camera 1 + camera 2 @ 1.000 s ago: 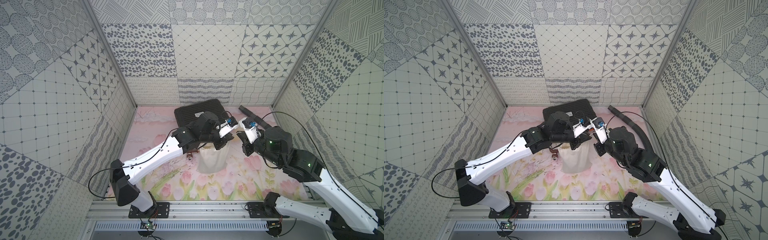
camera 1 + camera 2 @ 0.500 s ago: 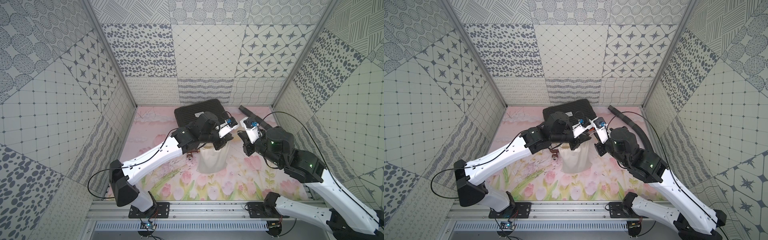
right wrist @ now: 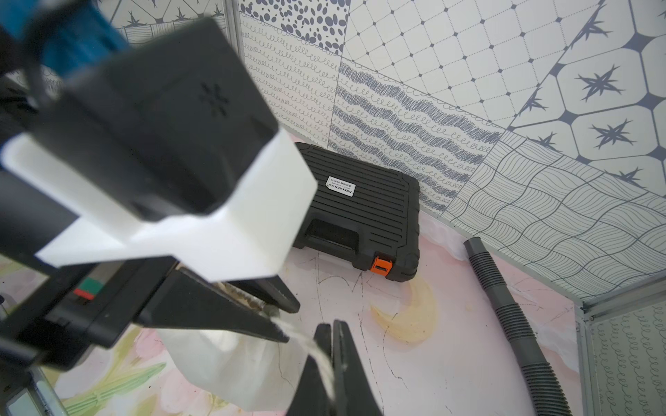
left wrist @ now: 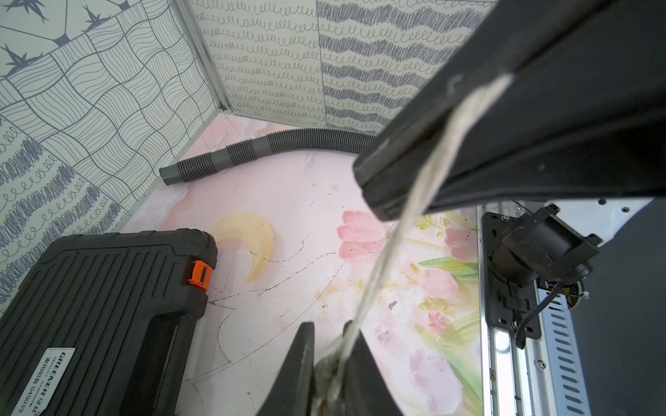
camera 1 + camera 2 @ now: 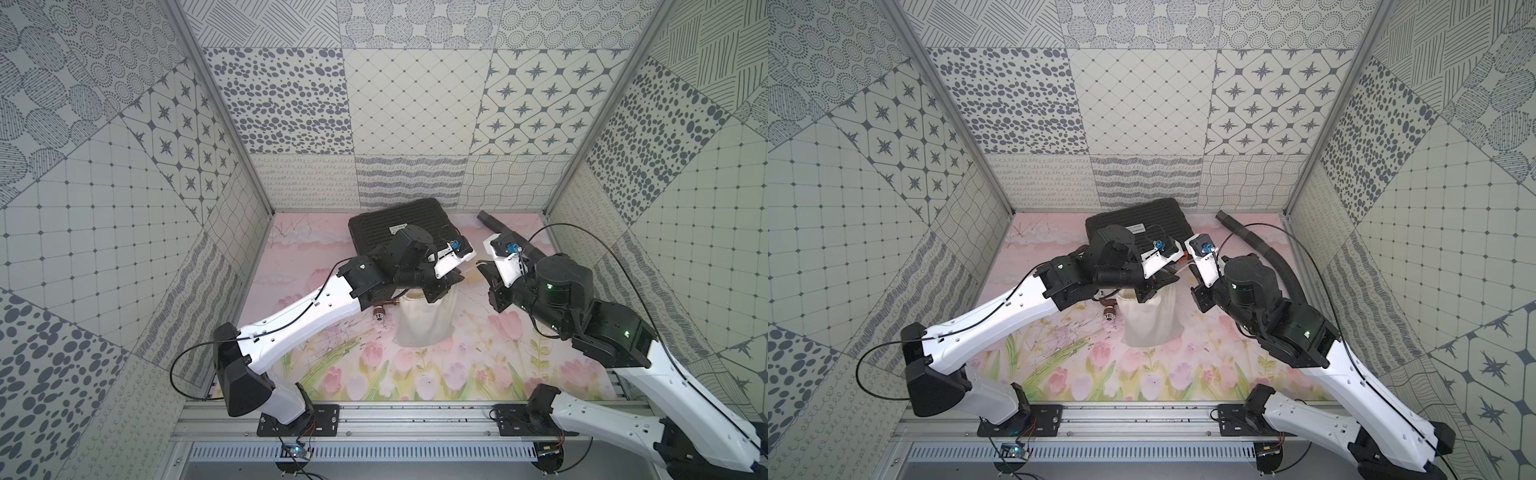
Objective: Close the soil bag
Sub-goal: Frap the soil bag at the center of the board.
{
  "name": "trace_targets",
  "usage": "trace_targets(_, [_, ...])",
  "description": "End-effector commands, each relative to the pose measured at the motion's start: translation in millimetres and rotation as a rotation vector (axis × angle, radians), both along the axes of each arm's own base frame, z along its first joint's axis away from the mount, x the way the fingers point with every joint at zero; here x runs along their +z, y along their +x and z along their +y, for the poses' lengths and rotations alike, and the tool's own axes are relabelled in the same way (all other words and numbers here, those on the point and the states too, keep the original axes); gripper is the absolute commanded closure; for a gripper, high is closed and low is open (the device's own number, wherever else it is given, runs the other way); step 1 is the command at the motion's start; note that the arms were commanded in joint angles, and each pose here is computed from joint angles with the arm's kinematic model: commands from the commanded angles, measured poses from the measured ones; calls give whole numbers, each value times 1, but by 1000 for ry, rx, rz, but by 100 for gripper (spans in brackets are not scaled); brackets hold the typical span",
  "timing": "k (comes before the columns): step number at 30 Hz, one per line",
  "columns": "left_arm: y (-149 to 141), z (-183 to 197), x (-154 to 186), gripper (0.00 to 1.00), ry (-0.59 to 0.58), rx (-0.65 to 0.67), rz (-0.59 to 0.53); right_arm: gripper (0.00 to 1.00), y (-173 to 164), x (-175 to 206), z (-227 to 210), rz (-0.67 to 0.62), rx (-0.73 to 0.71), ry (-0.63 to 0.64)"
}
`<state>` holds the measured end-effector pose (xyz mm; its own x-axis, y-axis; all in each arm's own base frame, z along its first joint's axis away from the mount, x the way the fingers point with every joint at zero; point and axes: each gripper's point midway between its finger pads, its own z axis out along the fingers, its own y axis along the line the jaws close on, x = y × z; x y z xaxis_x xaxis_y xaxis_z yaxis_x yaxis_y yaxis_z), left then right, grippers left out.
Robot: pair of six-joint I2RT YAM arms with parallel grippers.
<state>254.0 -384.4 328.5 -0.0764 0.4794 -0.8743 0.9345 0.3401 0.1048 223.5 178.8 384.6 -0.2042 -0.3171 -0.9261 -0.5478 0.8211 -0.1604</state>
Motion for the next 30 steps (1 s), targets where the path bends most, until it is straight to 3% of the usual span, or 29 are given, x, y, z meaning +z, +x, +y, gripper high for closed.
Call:
trace_targets(1, [1,14,-17,81,84,37,9,100,-4,62,-14,-144,-42,174])
trace_targets(30, [0,18,-19,81,95,47,16,100,-6,71,-26,-183,-73,177])
